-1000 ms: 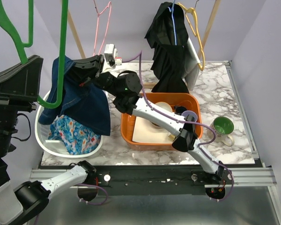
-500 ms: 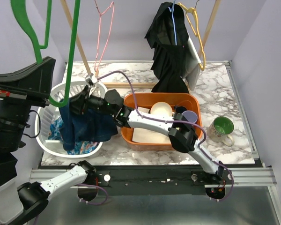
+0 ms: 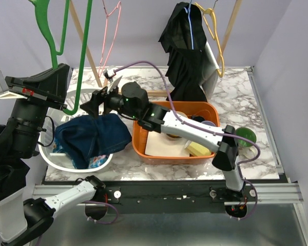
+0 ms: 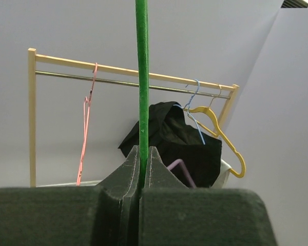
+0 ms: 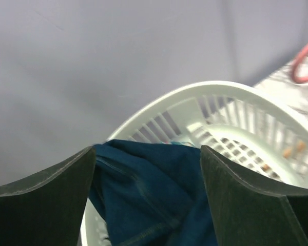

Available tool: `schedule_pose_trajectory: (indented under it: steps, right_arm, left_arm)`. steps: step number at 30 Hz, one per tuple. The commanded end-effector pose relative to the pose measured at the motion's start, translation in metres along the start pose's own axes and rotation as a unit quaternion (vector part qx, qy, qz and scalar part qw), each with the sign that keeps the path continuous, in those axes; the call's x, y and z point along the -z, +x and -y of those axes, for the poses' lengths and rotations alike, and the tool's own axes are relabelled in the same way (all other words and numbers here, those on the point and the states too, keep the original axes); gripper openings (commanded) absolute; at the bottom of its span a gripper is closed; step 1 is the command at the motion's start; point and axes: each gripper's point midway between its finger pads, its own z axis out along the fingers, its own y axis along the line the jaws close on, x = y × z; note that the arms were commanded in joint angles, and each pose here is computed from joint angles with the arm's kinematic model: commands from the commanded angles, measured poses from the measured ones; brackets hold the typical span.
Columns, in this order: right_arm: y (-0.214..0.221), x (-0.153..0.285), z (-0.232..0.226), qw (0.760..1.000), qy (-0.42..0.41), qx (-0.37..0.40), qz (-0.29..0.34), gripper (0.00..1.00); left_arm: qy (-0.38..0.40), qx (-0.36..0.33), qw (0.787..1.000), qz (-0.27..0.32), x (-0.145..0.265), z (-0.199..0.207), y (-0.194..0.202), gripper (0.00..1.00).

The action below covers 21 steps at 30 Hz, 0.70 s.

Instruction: Remove the skirt from the hanger

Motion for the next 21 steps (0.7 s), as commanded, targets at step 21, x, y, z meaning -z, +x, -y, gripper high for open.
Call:
schedule_pose_trajectory:
  steps: [21]
  right_arm:
    - [0.154, 0.105, 0.072, 0.933, 0.115, 0.082, -0.332, 0.87]
  left_arm:
    - [-0.028, -0.018, 0.999, -0.035, -0.013, -0.009, 0.031, 0.00]
